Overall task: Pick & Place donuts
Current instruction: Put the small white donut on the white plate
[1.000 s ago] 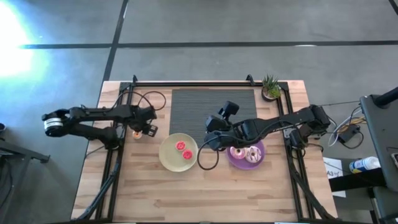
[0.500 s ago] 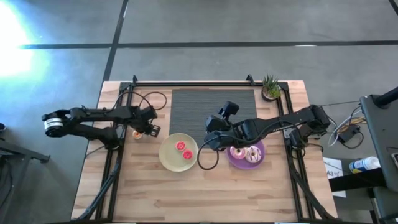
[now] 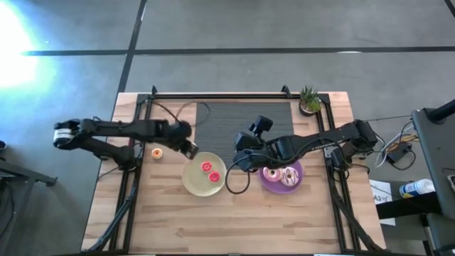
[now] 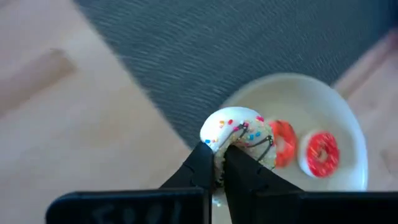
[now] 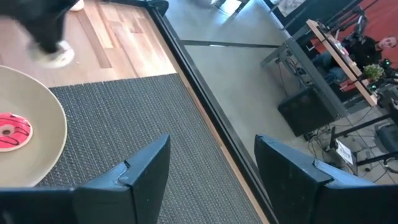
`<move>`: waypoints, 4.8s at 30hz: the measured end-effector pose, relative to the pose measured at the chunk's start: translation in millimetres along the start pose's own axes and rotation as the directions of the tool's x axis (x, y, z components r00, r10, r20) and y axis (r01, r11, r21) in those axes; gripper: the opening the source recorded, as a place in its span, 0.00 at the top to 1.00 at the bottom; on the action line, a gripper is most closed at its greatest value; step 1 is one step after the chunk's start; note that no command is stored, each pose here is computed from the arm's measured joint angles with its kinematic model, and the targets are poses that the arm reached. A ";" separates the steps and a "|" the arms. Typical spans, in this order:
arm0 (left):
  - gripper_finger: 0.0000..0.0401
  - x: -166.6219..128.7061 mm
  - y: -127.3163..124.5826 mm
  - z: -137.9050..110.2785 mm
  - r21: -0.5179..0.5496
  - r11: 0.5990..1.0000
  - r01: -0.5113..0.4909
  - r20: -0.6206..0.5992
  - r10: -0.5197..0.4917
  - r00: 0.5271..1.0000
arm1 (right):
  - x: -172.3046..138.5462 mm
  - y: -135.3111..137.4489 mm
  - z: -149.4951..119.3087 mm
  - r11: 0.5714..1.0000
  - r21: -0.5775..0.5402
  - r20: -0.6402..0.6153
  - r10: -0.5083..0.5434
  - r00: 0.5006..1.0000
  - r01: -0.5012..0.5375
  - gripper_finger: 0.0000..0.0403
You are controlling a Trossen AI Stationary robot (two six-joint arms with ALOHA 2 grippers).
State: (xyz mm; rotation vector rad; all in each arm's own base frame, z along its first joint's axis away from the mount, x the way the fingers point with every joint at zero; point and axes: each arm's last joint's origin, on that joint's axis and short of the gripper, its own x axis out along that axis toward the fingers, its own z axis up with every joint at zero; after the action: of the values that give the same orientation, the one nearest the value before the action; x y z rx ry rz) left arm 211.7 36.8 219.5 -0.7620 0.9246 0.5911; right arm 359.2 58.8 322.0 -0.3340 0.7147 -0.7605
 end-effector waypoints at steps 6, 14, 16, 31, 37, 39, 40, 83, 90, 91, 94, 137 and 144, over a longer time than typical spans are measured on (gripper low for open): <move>1.00 35.8 -34.5 -27.4 0.108 0.994 -0.030 -0.124 0.043 0.991 | 0.8 -0.5 0.1 1.000 0.005 -0.002 0.001 1.000 -0.001 0.44; 0.92 63.6 -50.9 -43.2 0.123 0.987 -0.103 -0.191 0.125 0.974 | 1.0 0.9 -0.2 0.999 0.006 -0.014 0.053 0.998 -0.053 0.44; 0.87 62.1 -54.4 -40.9 0.133 0.987 -0.088 -0.182 0.112 0.977 | 0.9 1.6 -0.5 0.997 0.004 -0.021 0.078 0.997 -0.077 0.44; 0.65 35.1 -49.9 -37.6 0.147 0.986 -0.076 -0.182 0.102 0.978 | 0.2 2.7 -2.1 0.994 -0.009 -0.038 0.112 0.993 -0.112 0.44; 0.65 22.4 -51.6 -37.7 0.180 0.983 -0.026 -0.157 0.055 0.986 | 24.5 3.0 -2.8 0.876 0.233 -0.090 0.452 0.887 -0.423 0.44; 0.65 19.4 -52.4 -39.8 0.197 0.980 -0.019 -0.149 0.049 0.988 | 39.0 7.1 -5.3 0.785 0.317 -0.043 0.572 0.819 -0.532 0.44; 0.65 18.8 -52.5 -40.6 0.199 0.980 -0.016 -0.147 0.046 0.988 | 46.3 9.6 -7.6 0.741 0.344 -0.011 0.617 0.787 -0.576 0.44; 0.65 10.8 -17.8 -65.4 -0.119 0.957 0.266 -0.053 -0.273 0.960 | 156.6 129.8 -36.3 0.521 0.499 0.147 0.737 0.660 -0.693 0.44; 0.65 12.4 -9.9 -70.2 -0.081 0.980 0.182 -0.098 -0.190 0.977 | 156.9 126.0 -38.7 0.572 0.507 0.104 0.702 0.705 -0.645 0.44; 0.65 12.5 -9.3 -70.6 -0.080 0.981 0.176 -0.101 -0.183 0.978 | 156.9 125.7 -38.6 0.572 0.509 0.103 0.702 0.705 -0.644 0.44; 0.65 12.2 -8.1 -70.2 -0.085 0.984 0.155 -0.078 -0.162 0.984 | 153.2 121.7 -34.4 0.563 0.518 0.116 0.700 0.705 -0.644 0.44; 0.66 73.5 -60.9 -66.5 0.045 0.994 0.097 -0.117 -0.091 0.989 | 64.5 19.0 -87.8 0.750 0.541 -0.021 0.464 0.886 -0.380 0.46; 0.86 68.5 -62.9 -64.6 0.052 0.994 0.099 -0.121 -0.092 0.988 | 60.2 20.6 -81.7 0.745 0.535 0.001 0.471 0.882 -0.399 0.46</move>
State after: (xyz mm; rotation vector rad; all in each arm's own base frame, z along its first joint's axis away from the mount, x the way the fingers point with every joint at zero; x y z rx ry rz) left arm 259.9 -43.3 155.5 -0.7913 1.0044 0.4371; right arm 343.5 27.3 224.6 0.3861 0.6480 -0.4968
